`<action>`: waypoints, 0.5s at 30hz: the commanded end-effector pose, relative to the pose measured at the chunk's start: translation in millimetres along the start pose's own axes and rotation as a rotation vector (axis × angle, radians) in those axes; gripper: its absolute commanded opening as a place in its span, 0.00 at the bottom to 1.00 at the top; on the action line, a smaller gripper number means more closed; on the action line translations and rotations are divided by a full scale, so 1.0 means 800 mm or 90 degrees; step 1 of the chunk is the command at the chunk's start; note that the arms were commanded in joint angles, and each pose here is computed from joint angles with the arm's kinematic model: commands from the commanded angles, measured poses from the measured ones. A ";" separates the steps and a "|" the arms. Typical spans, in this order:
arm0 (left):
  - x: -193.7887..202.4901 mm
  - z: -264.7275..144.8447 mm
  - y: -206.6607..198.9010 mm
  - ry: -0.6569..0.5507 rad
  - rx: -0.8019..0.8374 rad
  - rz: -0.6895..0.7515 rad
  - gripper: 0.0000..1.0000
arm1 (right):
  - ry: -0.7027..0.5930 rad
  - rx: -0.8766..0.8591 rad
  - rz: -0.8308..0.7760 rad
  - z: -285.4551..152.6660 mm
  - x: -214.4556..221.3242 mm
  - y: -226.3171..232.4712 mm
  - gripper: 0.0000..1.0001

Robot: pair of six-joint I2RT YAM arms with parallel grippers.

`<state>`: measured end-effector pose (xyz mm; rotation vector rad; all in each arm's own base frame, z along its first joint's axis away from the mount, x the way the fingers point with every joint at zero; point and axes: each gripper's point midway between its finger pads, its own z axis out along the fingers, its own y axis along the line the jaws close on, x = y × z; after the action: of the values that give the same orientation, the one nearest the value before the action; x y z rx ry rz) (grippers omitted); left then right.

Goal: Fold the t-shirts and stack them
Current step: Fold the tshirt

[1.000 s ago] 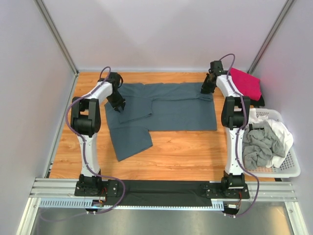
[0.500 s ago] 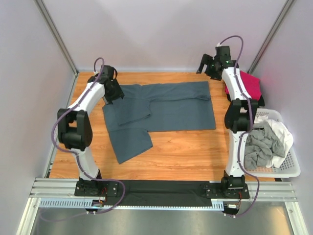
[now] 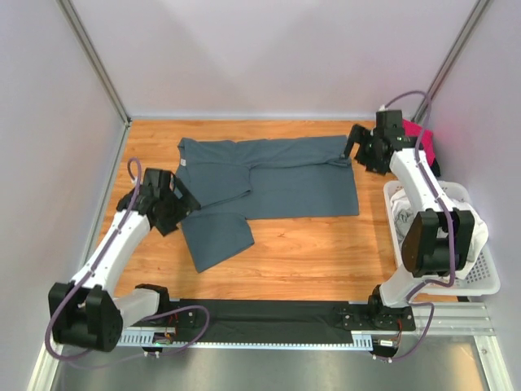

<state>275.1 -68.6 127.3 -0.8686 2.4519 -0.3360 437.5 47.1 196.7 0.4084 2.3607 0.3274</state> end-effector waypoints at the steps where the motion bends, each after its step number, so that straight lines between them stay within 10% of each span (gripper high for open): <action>1: 0.048 -0.018 0.015 0.050 0.019 -0.065 0.98 | 0.033 0.053 0.066 -0.021 0.049 -0.030 1.00; 15: 0.173 -0.005 0.098 0.118 -0.059 -0.068 0.81 | 0.064 0.154 0.143 0.006 0.135 -0.093 1.00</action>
<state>137.0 -97.7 42.7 -0.9935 2.6631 -0.3663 335.4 26.4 99.8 0.7334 2.5530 0.1802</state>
